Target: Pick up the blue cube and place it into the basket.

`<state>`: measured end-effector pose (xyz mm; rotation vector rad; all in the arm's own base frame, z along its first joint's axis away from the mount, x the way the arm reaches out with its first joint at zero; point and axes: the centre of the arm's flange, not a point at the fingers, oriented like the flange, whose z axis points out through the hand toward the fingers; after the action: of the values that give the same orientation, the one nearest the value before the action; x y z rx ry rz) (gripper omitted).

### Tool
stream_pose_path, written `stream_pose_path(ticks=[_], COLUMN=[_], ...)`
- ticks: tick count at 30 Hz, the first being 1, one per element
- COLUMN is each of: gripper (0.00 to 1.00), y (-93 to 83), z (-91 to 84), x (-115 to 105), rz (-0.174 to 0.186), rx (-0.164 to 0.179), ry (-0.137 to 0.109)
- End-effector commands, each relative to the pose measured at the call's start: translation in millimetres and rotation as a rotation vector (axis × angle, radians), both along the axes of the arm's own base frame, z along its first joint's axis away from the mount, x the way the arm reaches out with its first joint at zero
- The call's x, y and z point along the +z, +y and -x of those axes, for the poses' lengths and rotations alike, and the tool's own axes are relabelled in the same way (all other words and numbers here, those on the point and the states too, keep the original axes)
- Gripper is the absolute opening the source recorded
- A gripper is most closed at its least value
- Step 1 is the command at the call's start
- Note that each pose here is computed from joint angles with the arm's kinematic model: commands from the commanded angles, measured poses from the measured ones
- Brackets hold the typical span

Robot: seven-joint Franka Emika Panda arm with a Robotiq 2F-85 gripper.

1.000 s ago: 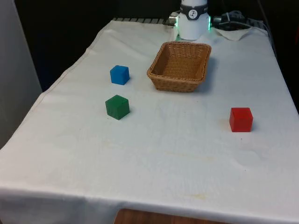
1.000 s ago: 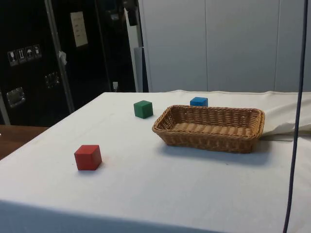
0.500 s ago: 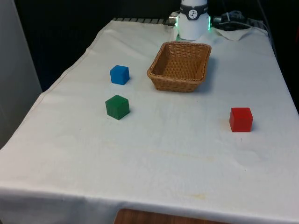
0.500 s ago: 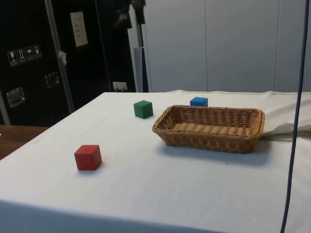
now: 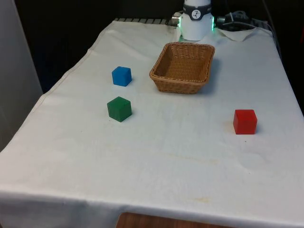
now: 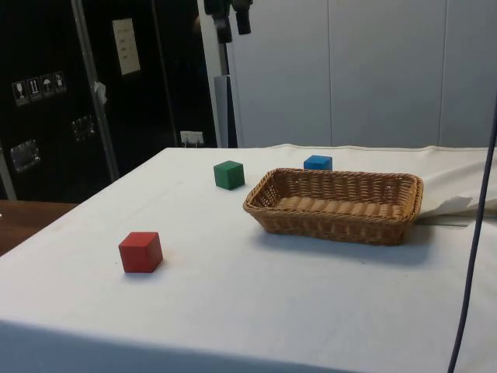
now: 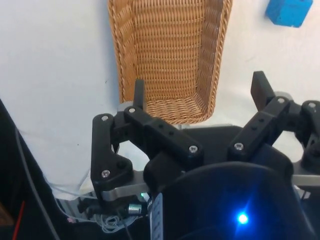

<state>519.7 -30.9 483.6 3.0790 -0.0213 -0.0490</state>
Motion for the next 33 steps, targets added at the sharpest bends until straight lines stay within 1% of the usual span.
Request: stream_pose_path(ticks=[1, 2, 3, 4, 5, 8, 10, 11, 12, 16, 18, 19, 20, 21, 28, 29, 30, 31, 33], gripper=[1.0, 1.0, 1.0, 1.0, 1.0, 1.0, 1.0, 1.0, 1.0, 1.0, 1.0, 1.0, 1.0, 1.0, 1.0, 1.0, 1.0, 1.0, 1.0], y=[-2.0, -2.6, -1.9, -2.5, -4.4, -7.7, -9.4, -7.7, -9.9, -13.7, -18.3, -15.8, -17.3, -22.3, -34.3, -35.2, -33.9, -36.4, -39.1], z=[3.8, 5.8, 4.7, 7.3, 10.8, 20.0, 23.8, 21.8, 25.5, 31.4, 35.5, 33.5, 34.8, 38.4, 48.3, 49.4, 48.0, 50.3, 53.3], x=[1.8, 2.0, 0.4, 0.2, 1.8, 1.3, 0.1, -0.3, -0.2, -2.7, -5.3, -5.8, -6.0, -7.2, -18.3, -19.8, -19.9, -21.5, -27.2], rz=[0.007, 0.009, 0.005, 0.007, 0.013, 0.021, 0.025, 0.02, 0.027, 0.037, 0.042, 0.037, 0.039, 0.046, 0.055, 0.056, 0.051, 0.057, 0.058], rx=[0.004, 0.004, 0.0, 0.001, 0.004, 0.005, 0.005, 0.002, 0.006, 0.008, 0.007, 0.004, 0.004, 0.006, 0.009, 0.01, 0.006, 0.011, 0.014], ry=[-0.016, -0.019, -0.006, -0.008, -0.024, -0.034, -0.039, -0.025, -0.043, -0.05, -0.054, -0.042, -0.044, -0.058, -0.071, -0.072, -0.06, -0.074, -0.08])
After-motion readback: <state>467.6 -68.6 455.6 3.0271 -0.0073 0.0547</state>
